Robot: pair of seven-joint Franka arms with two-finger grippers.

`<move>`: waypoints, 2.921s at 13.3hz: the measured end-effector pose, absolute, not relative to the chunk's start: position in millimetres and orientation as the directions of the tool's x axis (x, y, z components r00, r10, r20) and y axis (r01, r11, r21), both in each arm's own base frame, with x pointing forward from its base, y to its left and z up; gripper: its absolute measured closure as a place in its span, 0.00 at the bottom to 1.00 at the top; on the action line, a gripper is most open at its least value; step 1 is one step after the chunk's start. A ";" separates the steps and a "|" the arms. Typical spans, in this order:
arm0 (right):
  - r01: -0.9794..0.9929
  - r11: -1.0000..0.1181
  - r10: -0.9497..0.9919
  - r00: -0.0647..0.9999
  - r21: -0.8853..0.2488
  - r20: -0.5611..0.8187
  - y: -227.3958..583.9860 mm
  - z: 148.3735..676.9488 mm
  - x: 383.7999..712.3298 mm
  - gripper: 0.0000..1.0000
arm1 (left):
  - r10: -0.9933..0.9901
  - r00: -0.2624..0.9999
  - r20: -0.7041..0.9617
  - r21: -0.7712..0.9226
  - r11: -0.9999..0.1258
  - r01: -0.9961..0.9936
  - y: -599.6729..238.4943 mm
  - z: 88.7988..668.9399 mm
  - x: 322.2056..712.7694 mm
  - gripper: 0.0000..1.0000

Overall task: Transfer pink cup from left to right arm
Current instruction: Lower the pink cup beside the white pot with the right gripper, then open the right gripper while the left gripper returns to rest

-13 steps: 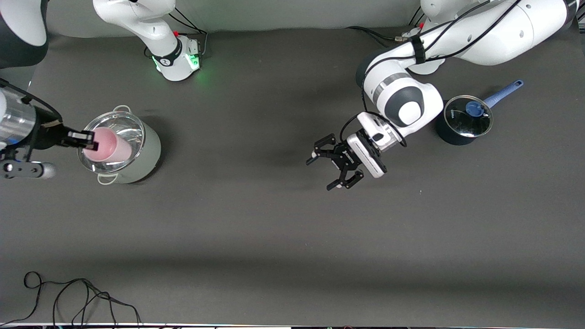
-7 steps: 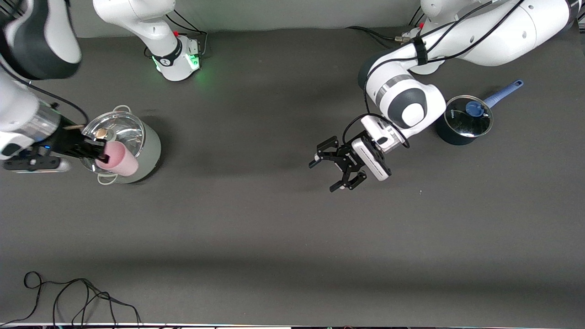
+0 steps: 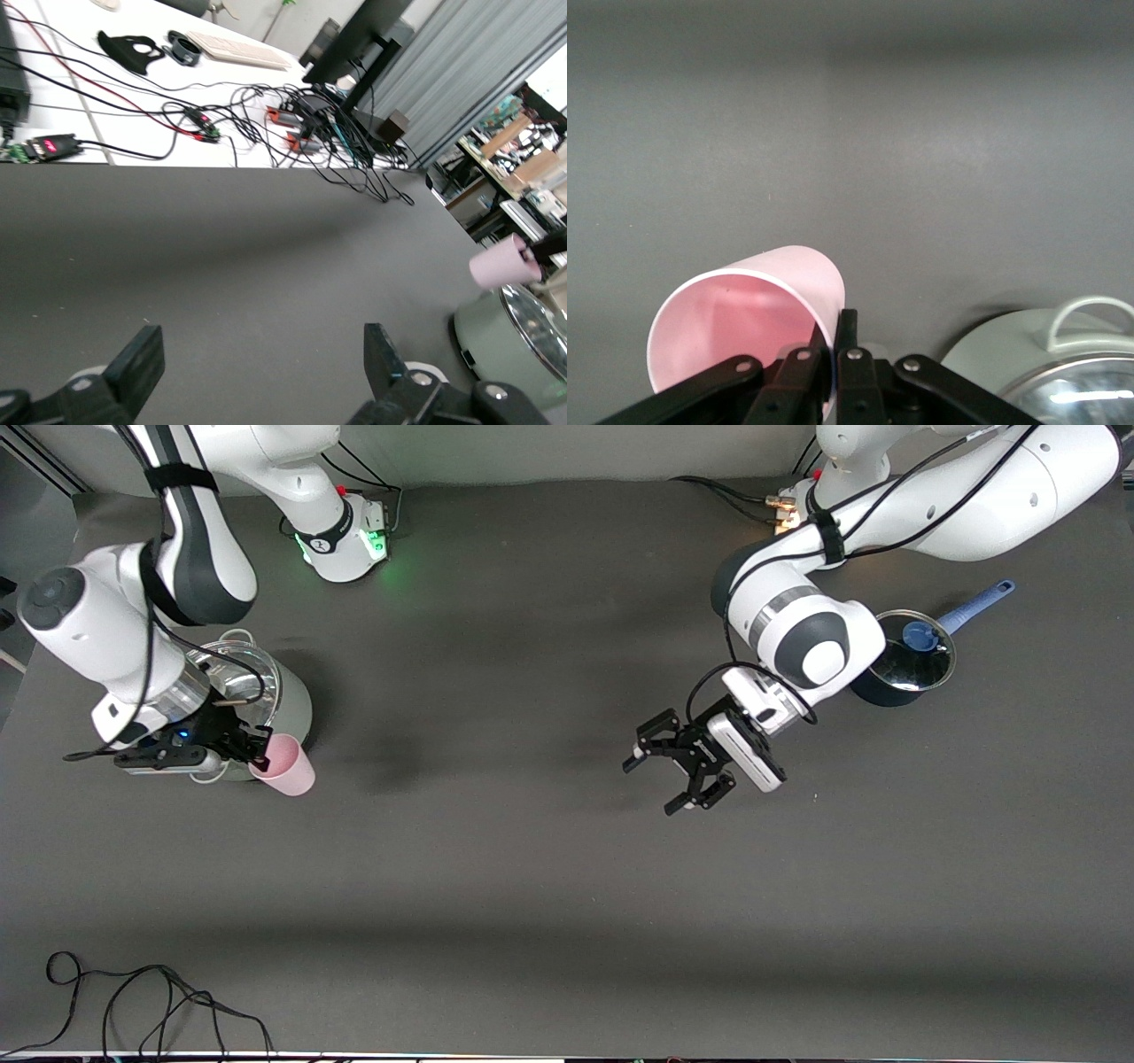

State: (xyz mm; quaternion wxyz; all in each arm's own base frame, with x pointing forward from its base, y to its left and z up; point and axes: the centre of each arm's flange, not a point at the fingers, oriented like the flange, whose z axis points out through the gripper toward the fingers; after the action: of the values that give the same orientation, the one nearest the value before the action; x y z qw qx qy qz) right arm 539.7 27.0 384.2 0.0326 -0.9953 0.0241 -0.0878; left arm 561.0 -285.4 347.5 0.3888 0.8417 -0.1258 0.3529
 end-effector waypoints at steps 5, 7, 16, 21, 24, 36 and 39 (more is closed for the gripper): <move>-0.058 -0.997 -0.061 0.995 -0.051 0.073 27.7 324.5 541.0 0.96 | 0.211 0.760 0.614 0.666 -0.655 -0.356 -273.7 363.7 590.5 0.00; -0.060 -0.997 -0.061 0.998 -0.040 0.034 27.6 302.6 539.8 0.96 | 0.274 0.774 0.571 0.709 -0.640 -0.297 -268.5 369.5 600.0 0.00; -0.101 -0.993 -0.099 0.995 -0.067 -0.032 50.4 237.6 545.5 0.96 | 0.301 0.917 0.263 0.864 -0.495 -0.086 -214.7 410.1 638.9 0.00; -0.102 -0.993 -0.101 0.995 -0.060 -0.026 49.7 228.2 552.9 0.78 | 0.070 0.983 0.168 0.689 -0.721 -0.066 -116.4 441.6 629.3 0.00; -0.103 -0.993 -0.103 0.995 -0.065 -0.004 49.5 237.4 560.3 0.45 | -0.050 0.990 0.134 0.503 -0.857 -0.111 -57.9 453.1 615.9 0.00; -0.072 -0.997 -0.070 0.996 -0.036 -0.058 12.8 549.5 550.7 0.00 | -0.014 0.995 -0.096 0.047 -0.999 -0.009 13.0 534.8 581.2 0.00; -0.085 -0.996 -0.085 0.994 0.005 -0.066 7.4 593.8 544.6 0.00 | 0.034 0.997 -0.073 0.033 -0.999 0.037 -13.4 552.3 577.8 0.00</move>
State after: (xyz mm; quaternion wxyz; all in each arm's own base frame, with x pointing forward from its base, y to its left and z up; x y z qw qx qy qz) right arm 544.6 7.4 593.8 -0.0011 -0.9985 0.0426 0.0332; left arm 577.8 -13.4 552.3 0.0171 0.9990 0.0177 -0.0363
